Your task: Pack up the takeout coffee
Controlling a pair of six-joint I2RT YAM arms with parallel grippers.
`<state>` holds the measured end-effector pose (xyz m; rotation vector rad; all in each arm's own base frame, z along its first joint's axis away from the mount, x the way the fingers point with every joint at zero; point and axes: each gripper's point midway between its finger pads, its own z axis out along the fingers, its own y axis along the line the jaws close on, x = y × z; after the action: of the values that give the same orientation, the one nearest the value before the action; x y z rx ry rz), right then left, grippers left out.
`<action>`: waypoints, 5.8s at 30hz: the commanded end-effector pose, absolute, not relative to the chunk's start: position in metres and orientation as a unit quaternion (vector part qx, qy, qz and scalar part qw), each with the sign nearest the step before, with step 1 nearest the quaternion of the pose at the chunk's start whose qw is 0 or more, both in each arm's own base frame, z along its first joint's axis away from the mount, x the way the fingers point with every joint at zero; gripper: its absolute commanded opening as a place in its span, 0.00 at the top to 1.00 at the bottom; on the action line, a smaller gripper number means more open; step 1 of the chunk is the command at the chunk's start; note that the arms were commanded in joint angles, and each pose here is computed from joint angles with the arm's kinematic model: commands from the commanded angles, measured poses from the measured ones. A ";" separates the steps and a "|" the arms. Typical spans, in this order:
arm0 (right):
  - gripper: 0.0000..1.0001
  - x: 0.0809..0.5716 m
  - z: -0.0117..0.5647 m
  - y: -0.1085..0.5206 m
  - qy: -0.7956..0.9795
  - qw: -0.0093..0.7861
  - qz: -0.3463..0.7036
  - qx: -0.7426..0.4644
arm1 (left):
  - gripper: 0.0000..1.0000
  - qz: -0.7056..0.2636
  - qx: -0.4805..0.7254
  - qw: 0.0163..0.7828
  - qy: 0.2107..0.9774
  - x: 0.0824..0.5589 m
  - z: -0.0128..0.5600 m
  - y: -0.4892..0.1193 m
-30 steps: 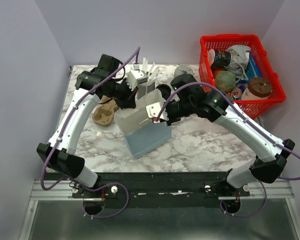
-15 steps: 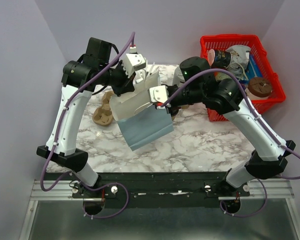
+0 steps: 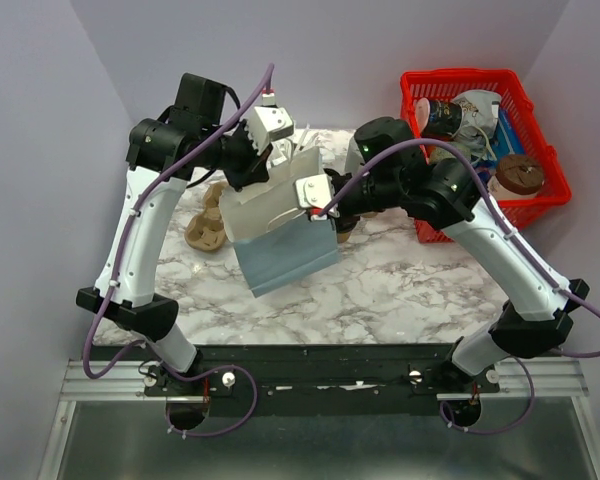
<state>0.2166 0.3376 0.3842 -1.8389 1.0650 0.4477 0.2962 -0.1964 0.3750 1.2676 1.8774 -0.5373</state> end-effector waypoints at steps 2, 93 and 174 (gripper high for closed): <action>0.95 0.198 0.388 0.341 0.417 0.465 0.215 -0.750 | 0.91 -0.205 0.505 0.369 0.753 0.287 0.363 -0.190; 0.09 0.263 0.348 0.257 0.625 0.456 0.212 -0.597 | 1.00 -0.174 0.480 0.334 0.792 0.224 0.279 -0.182; 0.30 0.382 0.112 0.252 0.676 0.180 0.170 -0.694 | 0.25 -0.288 0.285 0.341 0.848 0.297 0.280 -0.157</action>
<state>0.3884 0.2520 0.1188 -1.9284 1.8972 0.4687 0.2947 -0.1537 0.2807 0.7518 2.2117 -0.7066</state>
